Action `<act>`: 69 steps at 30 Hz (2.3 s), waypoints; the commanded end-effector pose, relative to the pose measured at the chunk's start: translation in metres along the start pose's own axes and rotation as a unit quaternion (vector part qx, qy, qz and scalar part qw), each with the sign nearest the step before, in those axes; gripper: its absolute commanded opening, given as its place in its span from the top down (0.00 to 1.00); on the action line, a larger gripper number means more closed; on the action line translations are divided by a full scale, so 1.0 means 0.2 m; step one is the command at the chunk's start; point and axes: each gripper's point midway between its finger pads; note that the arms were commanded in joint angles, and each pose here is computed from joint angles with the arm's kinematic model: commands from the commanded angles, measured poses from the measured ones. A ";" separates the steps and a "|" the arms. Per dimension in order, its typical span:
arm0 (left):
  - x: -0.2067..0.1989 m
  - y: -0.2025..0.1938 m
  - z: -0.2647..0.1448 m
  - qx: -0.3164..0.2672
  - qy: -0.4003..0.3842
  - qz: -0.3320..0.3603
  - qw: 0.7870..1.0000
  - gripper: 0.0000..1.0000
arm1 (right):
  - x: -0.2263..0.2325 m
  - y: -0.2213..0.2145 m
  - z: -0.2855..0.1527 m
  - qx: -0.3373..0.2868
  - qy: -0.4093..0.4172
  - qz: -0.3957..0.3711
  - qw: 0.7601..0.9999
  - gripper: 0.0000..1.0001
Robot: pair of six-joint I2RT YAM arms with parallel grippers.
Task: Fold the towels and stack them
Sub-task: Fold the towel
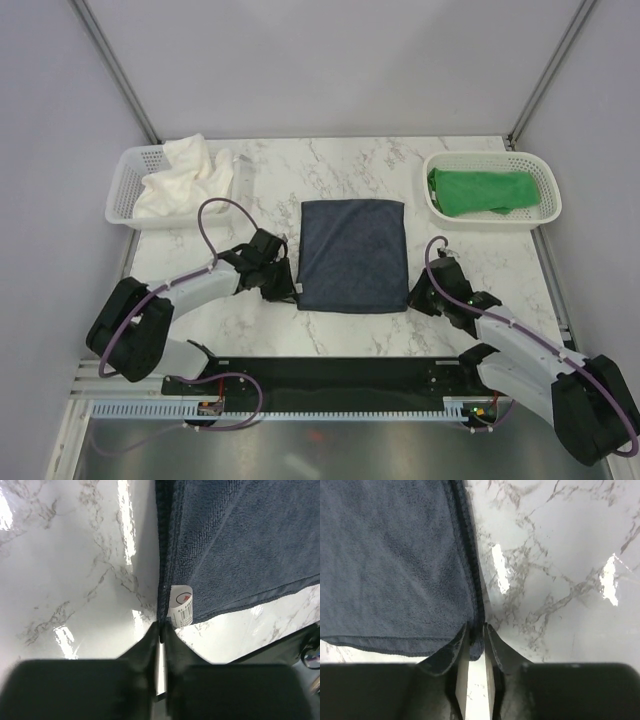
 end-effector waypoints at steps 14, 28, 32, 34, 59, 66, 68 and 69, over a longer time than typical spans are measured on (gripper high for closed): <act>-0.24 0.77 -0.40 -0.178 0.021 0.085 0.980 0.51 | 0.29 0.52 -0.22 -0.117 -0.029 -0.059 0.991 0.52; -0.17 1.39 0.10 -0.162 0.072 0.131 0.975 0.50 | 0.13 0.24 -0.03 0.012 -0.089 -0.067 0.994 0.59; -0.18 1.47 0.18 -0.162 0.070 0.135 0.975 0.50 | 0.11 0.14 -0.03 0.036 -0.067 -0.039 0.996 0.59; -0.15 1.47 0.24 -0.154 0.070 0.133 0.977 0.50 | 0.10 0.12 -0.04 0.032 -0.066 -0.030 0.997 0.60; -0.03 1.51 0.43 -0.137 0.058 0.107 0.983 0.98 | -0.06 -0.06 -0.04 0.040 -0.062 0.004 0.997 1.00; -0.02 1.53 0.44 -0.136 0.049 0.103 0.984 0.98 | -0.11 -0.10 -0.06 0.044 -0.070 -0.009 0.997 1.00; -0.02 1.53 0.44 -0.134 0.049 0.105 0.984 0.98 | -0.12 -0.09 -0.07 0.041 -0.072 -0.011 0.997 1.00; -0.01 1.53 0.44 -0.134 0.048 0.105 0.984 0.98 | -0.12 -0.09 -0.07 0.039 -0.074 -0.013 0.996 1.00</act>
Point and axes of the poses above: each gripper's point midway between its finger pads, its own z axis out along the fingers, its own x axis along the line the jaws close on, y = z × x
